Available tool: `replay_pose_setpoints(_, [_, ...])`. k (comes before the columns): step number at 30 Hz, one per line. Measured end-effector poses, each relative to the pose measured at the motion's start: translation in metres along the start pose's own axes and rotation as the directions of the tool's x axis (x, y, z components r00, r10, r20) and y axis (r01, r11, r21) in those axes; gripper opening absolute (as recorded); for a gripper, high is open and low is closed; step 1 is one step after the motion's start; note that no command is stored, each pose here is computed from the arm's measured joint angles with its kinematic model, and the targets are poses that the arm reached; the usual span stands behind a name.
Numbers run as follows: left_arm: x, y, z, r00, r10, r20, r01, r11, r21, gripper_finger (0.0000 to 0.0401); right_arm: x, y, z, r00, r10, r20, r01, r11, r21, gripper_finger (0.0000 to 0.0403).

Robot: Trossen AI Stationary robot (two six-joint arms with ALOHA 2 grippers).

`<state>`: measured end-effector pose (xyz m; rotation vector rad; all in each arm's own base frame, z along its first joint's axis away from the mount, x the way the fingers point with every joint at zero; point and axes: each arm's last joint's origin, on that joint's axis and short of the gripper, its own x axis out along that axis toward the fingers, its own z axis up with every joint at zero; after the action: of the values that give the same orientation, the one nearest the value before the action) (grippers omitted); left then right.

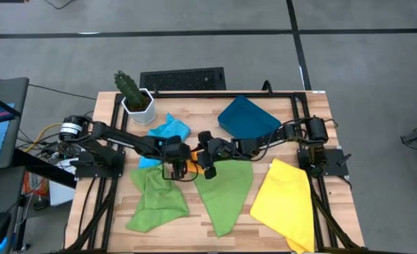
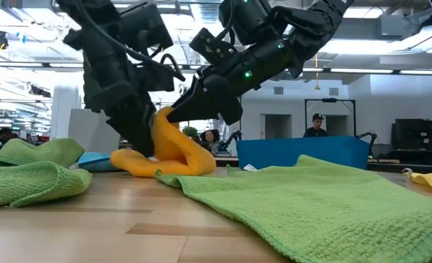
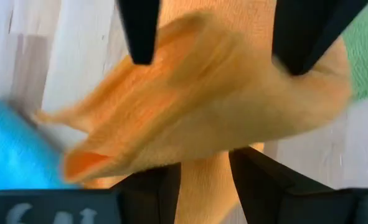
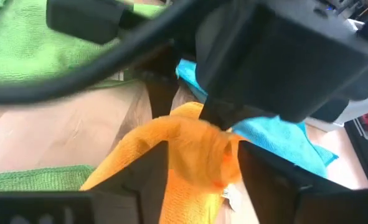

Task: Fold microfiber towels
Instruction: Fold the orange microfiber towel, then put the folded orange microfiber towel into the blue bin

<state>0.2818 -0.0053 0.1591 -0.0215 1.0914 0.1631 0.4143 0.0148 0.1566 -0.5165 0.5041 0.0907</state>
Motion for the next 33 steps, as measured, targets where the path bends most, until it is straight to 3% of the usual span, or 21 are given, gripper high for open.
replay_pose_setpoints(12, [-0.046,0.000,0.007,0.966,0.048,-0.255,-0.048,0.999,0.005,0.0128,0.000,-0.008,0.000,0.999,-0.032,0.026,0.031,0.999,0.013,0.0240])
replay_pose_setpoints(15, [-0.062,-0.001,0.012,0.959,0.088,-0.270,-0.089,0.996,0.009,0.0128,0.000,-0.008,0.000,0.999,-0.035,0.027,0.035,0.999,0.013,0.0240])
replay_pose_setpoints(18, [-0.081,-0.004,0.020,0.974,0.107,-0.200,-0.111,0.994,-0.013,0.0128,-0.001,-0.009,0.000,0.998,-0.055,0.008,0.055,0.998,0.013,0.0240])
replay_pose_setpoints(21, [-0.094,-0.013,0.032,0.998,0.059,0.005,-0.059,0.997,-0.039,0.0128,-0.009,-0.011,0.006,0.996,-0.086,-0.017,0.087,0.996,0.012,0.0240])
replay_pose_setpoints(25, [-0.091,-0.030,0.043,0.959,-0.015,0.283,0.011,1.000,0.017,0.0128,-0.025,-0.014,0.013,0.994,-0.080,-0.076,0.085,0.994,0.074,0.0240])
replay_pose_setpoints(28, [-0.069,-0.037,0.041,0.946,-0.033,0.323,0.010,0.997,0.074,0.0128,-0.035,-0.018,0.013,0.990,-0.055,-0.132,0.079,0.980,0.180,0.0240])
replay_pose_setpoints(33, [-0.029,-0.035,0.028,0.977,0.015,0.214,-0.038,0.994,0.106,0.0128,-0.039,-0.023,0.005,0.982,-0.022,-0.188,0.074,0.959,0.275,0.0240])
